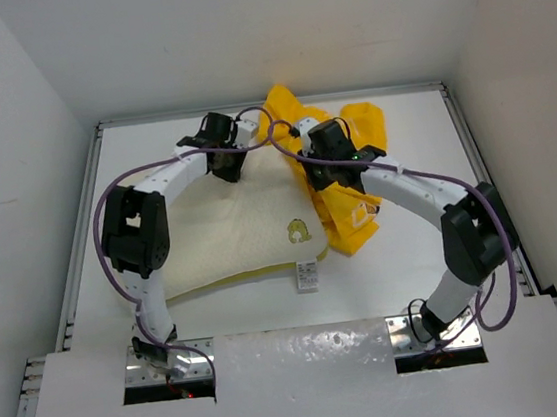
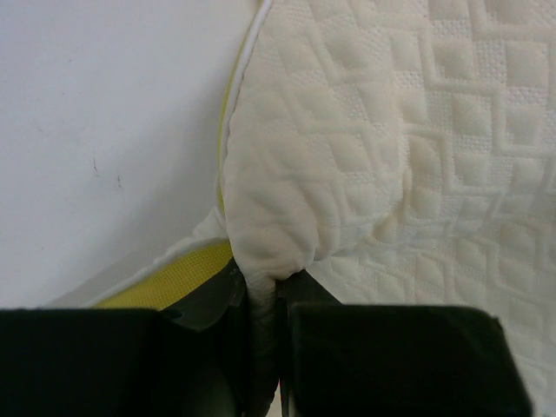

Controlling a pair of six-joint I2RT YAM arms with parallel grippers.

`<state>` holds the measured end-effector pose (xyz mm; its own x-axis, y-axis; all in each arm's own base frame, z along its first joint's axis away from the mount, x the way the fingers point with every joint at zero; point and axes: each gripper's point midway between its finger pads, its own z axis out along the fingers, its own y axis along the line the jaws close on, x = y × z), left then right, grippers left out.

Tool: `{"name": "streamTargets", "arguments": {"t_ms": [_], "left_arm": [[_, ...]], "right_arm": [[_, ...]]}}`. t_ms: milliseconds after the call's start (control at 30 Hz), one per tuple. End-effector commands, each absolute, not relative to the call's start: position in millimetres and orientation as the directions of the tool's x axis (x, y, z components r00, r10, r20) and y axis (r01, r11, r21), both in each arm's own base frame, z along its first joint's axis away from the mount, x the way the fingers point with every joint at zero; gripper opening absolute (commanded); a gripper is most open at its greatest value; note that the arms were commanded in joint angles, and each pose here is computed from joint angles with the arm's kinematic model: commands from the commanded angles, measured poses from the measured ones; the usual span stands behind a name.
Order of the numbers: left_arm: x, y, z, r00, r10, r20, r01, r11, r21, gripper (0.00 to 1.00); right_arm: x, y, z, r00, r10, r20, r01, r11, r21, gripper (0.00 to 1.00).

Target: Put the pillow into the pillowcase

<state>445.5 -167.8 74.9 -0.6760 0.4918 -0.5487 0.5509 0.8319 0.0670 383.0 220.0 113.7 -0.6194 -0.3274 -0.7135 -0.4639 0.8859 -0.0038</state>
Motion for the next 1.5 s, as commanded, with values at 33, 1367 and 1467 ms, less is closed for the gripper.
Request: {"name": "streamTargets", "arguments": {"t_ms": [33, 1367, 1467], "left_arm": [[478, -189, 106, -0.661, 0.369, -0.654, 0.471, 0.882, 0.022, 0.00], [445, -226, 289, 0.072, 0.755, -0.652, 0.842, 0.305, 0.445, 0.68], [376, -232, 230, 0.093, 0.884, -0.459, 0.919, 0.101, 0.381, 0.53]], "right_arm": [[330, 230, 126, -0.625, -0.410, -0.664, -0.608, 0.790, 0.084, 0.00], [303, 117, 98, -0.741, 0.079, -0.667, -0.120, 0.961, 0.247, 0.29], [307, 120, 91, -0.757, 0.115, -0.643, -0.083, 0.959, 0.270, 0.41]]}}
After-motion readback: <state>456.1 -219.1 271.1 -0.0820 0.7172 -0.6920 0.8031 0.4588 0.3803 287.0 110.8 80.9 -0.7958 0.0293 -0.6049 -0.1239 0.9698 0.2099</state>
